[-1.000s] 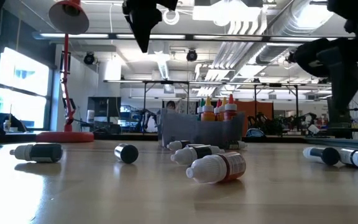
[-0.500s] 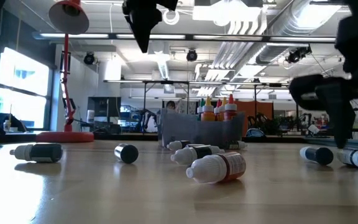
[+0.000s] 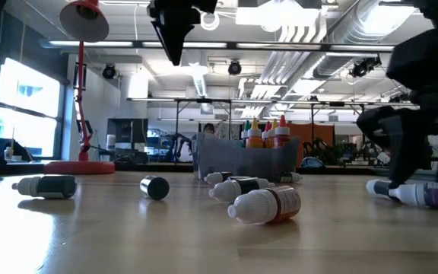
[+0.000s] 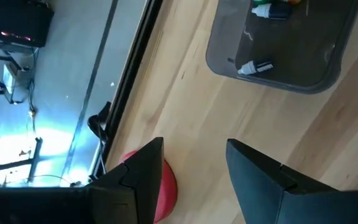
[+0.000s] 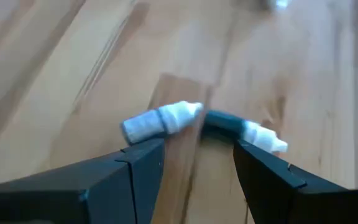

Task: Pick & Place food coloring
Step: Put the small black food coloring bottle into the black bin

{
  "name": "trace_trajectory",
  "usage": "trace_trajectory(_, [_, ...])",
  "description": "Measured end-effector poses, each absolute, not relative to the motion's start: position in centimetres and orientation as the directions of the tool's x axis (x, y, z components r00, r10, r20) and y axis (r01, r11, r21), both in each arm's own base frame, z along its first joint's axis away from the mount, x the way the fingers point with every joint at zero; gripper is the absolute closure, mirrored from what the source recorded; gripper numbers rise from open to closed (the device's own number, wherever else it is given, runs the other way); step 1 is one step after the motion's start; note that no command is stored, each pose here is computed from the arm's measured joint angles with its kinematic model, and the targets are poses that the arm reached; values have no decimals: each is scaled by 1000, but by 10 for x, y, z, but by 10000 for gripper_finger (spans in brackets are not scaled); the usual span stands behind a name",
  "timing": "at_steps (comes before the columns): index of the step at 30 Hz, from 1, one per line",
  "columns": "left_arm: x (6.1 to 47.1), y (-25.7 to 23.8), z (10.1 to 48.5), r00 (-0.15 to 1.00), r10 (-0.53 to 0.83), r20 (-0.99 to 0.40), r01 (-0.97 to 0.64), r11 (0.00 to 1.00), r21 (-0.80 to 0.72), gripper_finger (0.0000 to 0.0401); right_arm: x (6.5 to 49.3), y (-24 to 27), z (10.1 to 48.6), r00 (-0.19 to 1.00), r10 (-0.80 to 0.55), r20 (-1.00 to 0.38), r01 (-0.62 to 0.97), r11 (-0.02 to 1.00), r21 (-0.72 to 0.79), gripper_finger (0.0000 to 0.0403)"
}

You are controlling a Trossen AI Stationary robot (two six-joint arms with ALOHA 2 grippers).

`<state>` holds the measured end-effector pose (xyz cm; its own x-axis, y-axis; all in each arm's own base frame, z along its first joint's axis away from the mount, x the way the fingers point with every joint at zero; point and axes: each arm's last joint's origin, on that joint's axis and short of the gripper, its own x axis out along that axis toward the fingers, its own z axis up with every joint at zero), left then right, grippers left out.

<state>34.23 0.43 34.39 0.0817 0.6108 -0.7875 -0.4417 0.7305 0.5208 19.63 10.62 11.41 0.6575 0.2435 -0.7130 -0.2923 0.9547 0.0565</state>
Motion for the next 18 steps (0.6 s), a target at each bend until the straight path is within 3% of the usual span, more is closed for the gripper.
trace_trajectory(4, [342,4,343,82,589,-804,-444,744,500,232,195,104,113,663,188,-725,-122,982,143,215])
trace_trajectory(13, [342,3,343,82,570,-817,-443,756,483,232,205,106,123,692,102,-714,28,985,168,215])
trace_trajectory(18, [342,3,343,82,570,-818,-445,755,481,232,214,104,137,632,-39,-774,318,924,213,215])
